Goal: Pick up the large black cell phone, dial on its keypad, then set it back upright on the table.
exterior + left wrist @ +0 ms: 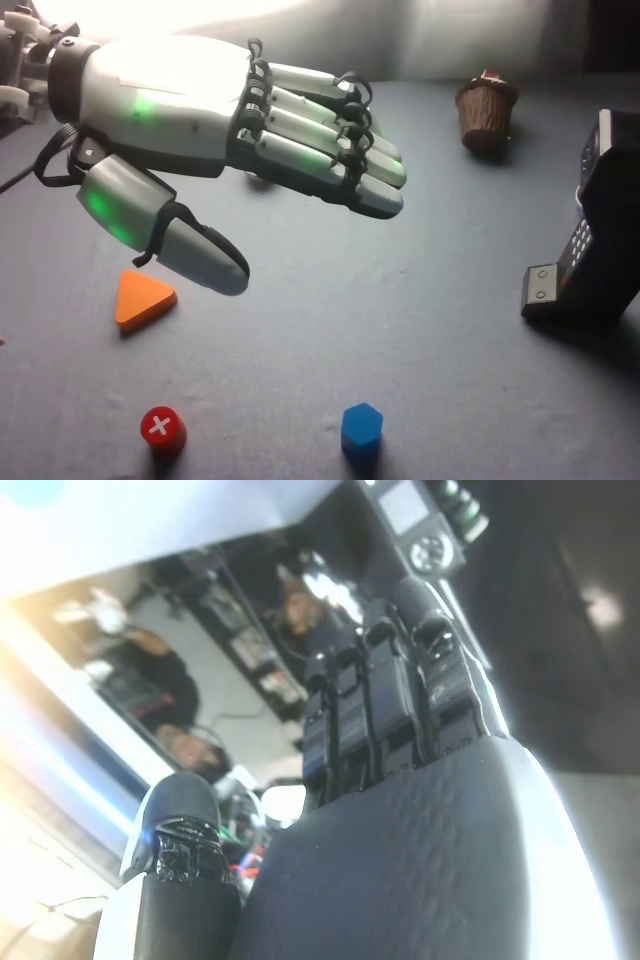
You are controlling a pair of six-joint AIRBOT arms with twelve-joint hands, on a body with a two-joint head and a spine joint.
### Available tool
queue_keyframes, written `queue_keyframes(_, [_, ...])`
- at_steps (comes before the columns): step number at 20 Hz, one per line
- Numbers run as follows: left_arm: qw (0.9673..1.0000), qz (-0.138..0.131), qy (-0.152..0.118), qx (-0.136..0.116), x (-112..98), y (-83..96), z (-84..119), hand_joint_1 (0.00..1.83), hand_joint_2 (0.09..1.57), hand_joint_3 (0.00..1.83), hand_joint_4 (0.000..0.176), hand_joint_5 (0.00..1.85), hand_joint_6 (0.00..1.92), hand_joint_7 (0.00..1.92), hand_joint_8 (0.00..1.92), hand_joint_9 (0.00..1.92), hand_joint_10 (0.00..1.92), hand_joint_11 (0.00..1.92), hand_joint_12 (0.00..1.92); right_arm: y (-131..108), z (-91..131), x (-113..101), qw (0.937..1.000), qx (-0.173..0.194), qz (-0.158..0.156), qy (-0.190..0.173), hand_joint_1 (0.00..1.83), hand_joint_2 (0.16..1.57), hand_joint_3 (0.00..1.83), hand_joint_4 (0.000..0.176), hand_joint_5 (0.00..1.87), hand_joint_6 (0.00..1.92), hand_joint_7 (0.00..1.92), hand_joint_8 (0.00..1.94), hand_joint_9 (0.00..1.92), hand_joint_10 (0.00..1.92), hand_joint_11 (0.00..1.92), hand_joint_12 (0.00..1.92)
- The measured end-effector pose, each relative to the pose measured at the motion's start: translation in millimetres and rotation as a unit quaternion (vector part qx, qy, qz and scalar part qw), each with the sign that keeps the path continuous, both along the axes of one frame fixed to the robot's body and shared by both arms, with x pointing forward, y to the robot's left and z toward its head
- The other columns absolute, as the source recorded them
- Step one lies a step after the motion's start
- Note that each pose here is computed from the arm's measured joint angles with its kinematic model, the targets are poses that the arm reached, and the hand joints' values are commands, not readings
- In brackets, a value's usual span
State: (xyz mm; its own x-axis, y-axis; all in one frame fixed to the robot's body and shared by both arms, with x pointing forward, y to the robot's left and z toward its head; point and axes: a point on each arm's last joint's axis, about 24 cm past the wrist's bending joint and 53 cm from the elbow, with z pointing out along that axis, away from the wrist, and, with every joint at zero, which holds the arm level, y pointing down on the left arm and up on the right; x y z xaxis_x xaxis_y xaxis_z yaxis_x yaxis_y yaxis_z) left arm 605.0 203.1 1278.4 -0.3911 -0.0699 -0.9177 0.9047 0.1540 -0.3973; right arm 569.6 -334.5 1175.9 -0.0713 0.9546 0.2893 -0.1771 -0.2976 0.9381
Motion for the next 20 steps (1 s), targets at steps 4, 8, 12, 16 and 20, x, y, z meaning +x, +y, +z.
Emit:
queue_keyframes(4, [1.0000,-0.001,-0.002,-0.003,-1,0.9,2,0.05,1.28,0.00,0.000,0.26,0.00,0.27,0.00,0.24,0.00,0.00,0.72,13,-2,2,0.9996,-0.015,0.021,-0.007,0.24,0.78,0.00,0.000,0.03,0.00,0.04,0.00,0.06,0.00,0.00,0.34])
queue_keyframes(8, [1.0000,-0.006,-0.006,-0.003,-3,3.4,3,0.04,1.28,0.00,0.000,0.27,0.00,0.28,0.00,0.25,0.00,0.00,0.79,26,-2,4,0.9988,-0.020,0.040,-0.016,0.29,0.75,0.00,0.000,0.00,0.00,0.00,0.00,0.03,0.00,0.00,0.28])
queue_keyframes(12, [0.9999,-0.011,-0.008,0.002,-5,3.1,1,0.03,1.28,0.00,0.000,0.27,0.00,0.29,0.00,0.26,0.00,0.00,0.81,33,-1,10,0.9985,-0.020,0.042,-0.029,0.38,0.75,0.00,0.000,0.00,0.00,0.00,0.00,0.00,0.00,0.00,0.15])
queue_keyframes(16, [0.9998,-0.014,-0.011,0.003,-6,5.2,1,0.00,1.28,0.00,0.000,0.26,0.00,0.28,0.00,0.25,0.00,0.00,0.80,38,1,19,0.9980,-0.022,0.041,-0.042,0.40,0.77,0.01,0.000,0.00,0.00,0.00,0.00,0.00,0.00,0.00,0.13])
queue_keyframes(20, [0.9997,-0.019,-0.015,0.003,-8,3.4,3,0.01,1.28,0.00,0.000,0.25,0.00,0.28,0.01,0.25,0.00,0.00,0.81,41,-1,23,0.9980,-0.020,0.042,-0.043,0.47,0.79,0.01,0.000,0.00,0.00,0.00,0.00,0.00,0.00,0.00,0.17])
